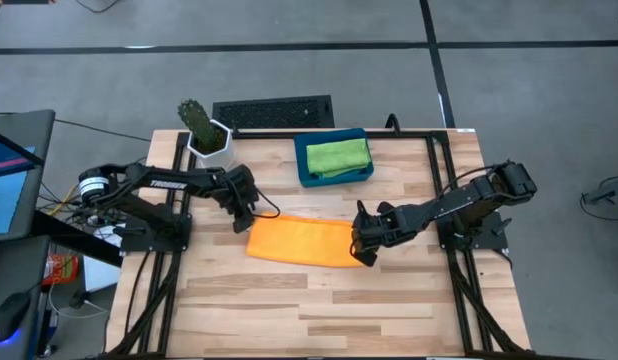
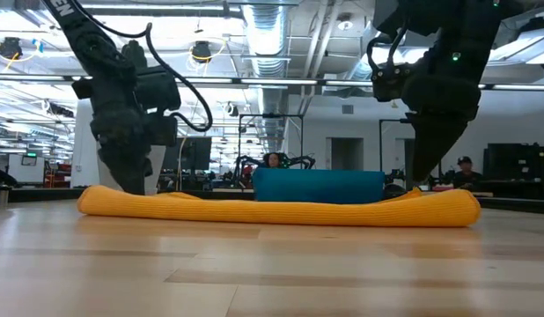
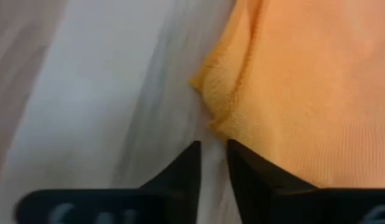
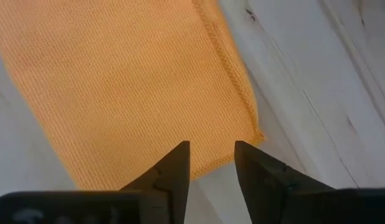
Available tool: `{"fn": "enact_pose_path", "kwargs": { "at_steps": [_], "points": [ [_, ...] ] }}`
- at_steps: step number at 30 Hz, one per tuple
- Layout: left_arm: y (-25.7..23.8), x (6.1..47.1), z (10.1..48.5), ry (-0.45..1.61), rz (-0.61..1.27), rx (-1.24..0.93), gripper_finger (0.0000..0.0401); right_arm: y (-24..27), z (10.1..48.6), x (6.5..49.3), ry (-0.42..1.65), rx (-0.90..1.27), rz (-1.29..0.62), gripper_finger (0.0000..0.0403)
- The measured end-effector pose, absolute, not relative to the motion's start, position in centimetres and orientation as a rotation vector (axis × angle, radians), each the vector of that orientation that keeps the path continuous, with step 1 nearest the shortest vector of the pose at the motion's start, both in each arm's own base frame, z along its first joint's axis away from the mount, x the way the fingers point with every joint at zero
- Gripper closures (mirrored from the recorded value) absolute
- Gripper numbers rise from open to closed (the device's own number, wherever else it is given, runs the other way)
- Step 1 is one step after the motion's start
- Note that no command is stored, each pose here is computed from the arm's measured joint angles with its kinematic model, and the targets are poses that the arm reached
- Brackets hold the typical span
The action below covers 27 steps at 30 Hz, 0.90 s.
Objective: Fold microfiber towels
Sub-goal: Fold the orange microfiber cloth
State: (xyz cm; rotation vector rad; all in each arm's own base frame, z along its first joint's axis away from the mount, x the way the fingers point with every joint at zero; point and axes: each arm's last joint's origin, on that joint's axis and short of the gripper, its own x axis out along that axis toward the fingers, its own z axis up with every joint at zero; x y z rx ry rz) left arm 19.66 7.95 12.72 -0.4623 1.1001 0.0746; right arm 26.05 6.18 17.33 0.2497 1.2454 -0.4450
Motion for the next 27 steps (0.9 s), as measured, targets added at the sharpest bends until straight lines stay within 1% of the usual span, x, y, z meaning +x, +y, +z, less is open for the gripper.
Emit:
{"fn": "enact_pose_path", "kwargs": {
  "at_steps": [3,5,11,14,17,20,25,27],
  "points": [
    [8.1,20.0,13.1,1.084,0.088,-0.446,0.0376,6.1,17.3,26.1,1.239,0.241,-0.455,0.0258],
    [8.3,20.3,13.4,1.070,0.090,-0.439,0.0394,6.1,17.3,26.1,1.238,0.240,-0.456,0.0262],
    [8.4,20.6,13.9,1.058,0.083,-0.441,0.0394,6.1,17.3,26.1,1.239,0.239,-0.455,0.0271],
    [8.4,20.6,13.8,1.061,0.081,-0.448,0.0386,6.1,17.3,26.1,1.238,0.240,-0.455,0.0271],
    [8.2,20.6,14.0,1.045,0.036,-0.471,0.0360,6.2,17.3,26.0,1.239,0.239,-0.454,0.0269],
    [8.1,20.4,14.0,1.060,-0.006,-0.475,0.0316,6.2,17.3,26.0,1.239,0.239,-0.453,0.0269],
    [8.2,19.9,13.7,1.135,0.073,-0.370,0.0228,6.2,17.3,26.0,1.239,0.239,-0.453,0.0270],
    [8.2,19.9,13.7,1.137,0.083,-0.355,0.0201,6.2,17.3,26.0,1.239,0.239,-0.453,0.0270]
  ]
}}
